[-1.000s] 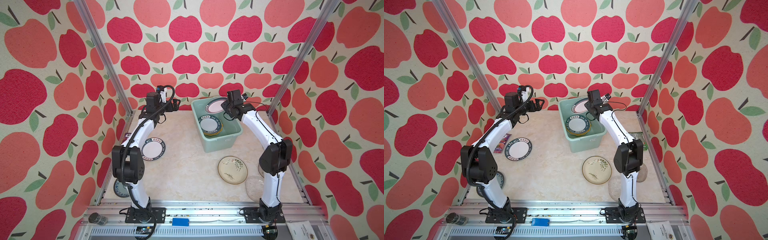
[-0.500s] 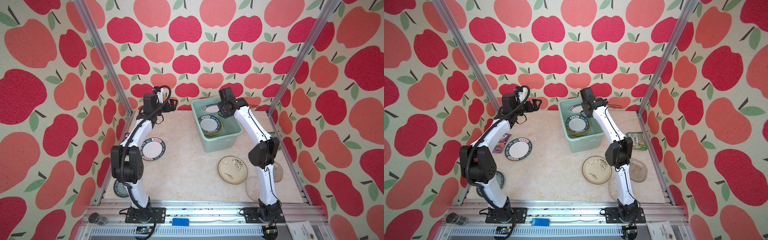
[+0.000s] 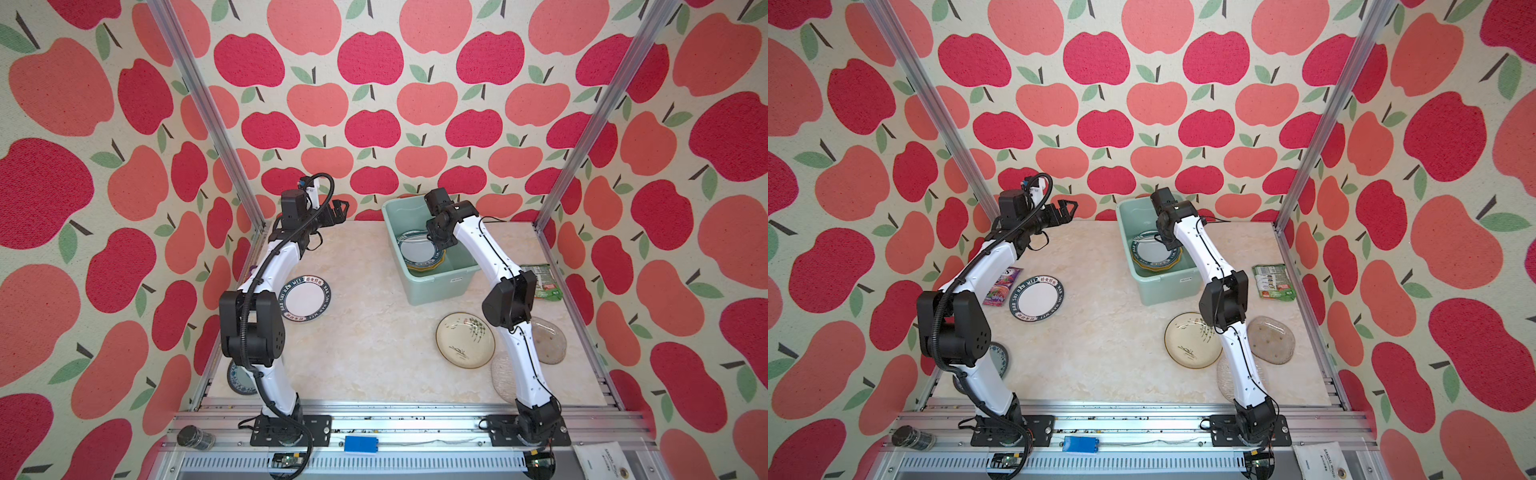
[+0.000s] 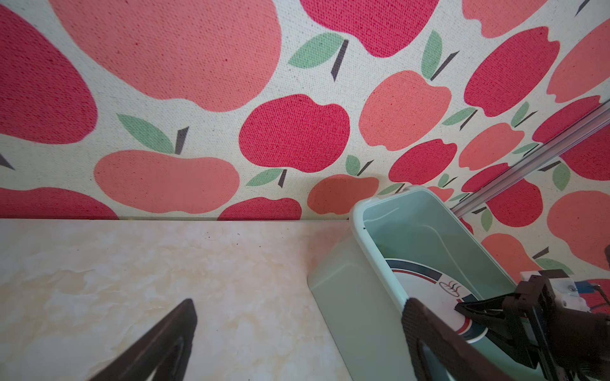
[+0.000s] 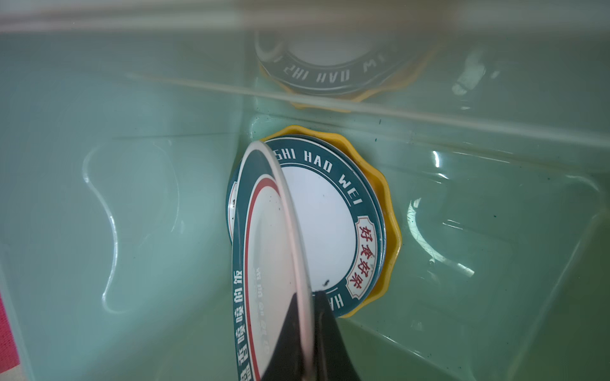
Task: Place the plates into the plastic bin on the countertop
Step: 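Lower the ringed plate upright into the bin with the right gripper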
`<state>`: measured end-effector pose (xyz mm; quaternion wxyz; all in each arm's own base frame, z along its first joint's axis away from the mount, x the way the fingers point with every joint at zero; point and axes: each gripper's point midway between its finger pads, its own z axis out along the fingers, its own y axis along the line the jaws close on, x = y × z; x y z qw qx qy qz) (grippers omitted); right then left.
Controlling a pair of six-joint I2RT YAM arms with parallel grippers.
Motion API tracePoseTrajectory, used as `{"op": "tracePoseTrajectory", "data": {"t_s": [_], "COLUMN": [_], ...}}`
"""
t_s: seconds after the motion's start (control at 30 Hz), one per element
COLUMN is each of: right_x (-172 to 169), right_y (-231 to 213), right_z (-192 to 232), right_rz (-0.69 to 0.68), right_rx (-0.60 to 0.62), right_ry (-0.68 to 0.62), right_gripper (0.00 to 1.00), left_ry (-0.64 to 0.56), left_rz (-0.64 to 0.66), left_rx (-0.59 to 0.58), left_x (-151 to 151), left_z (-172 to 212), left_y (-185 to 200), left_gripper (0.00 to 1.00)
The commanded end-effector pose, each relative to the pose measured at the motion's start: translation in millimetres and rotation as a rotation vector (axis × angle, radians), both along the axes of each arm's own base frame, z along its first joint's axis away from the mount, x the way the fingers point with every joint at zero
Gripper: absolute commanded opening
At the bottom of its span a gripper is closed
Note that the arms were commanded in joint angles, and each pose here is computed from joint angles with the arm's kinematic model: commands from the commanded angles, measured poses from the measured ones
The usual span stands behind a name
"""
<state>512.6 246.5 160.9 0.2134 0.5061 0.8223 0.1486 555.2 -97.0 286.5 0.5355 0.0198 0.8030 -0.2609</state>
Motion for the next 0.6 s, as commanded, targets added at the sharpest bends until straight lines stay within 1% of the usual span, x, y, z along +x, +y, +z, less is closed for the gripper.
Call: {"op": "tracePoseTrajectory", "data": {"t_s": [0.0, 0.27, 0.57], "right_x": [1.5, 4.1, 7.4], "right_y": [8.5, 11.6, 11.3], "right_z": [-0.8, -23.6, -38.1], "right_rz": [-0.007, -0.005, -0.008], "right_rx": [0.033, 0.034, 0.045], "right_ry": [0.0, 0.034, 0.05], "right_gripper": [0.0, 0.03, 0.08], "left_ry": [-0.024, -0.012, -0.008], "left_rz": [-0.008, -0.007, -0.006], "left_rx": [-0.011, -0.009, -0.006], "left_x": [-5.0, -6.7, -4.5], "left_z": [10.5, 9.6, 11.2], "left_y": [0.4, 0.7, -0.3], "left_gripper": [0.99, 0.99, 0.99]}}
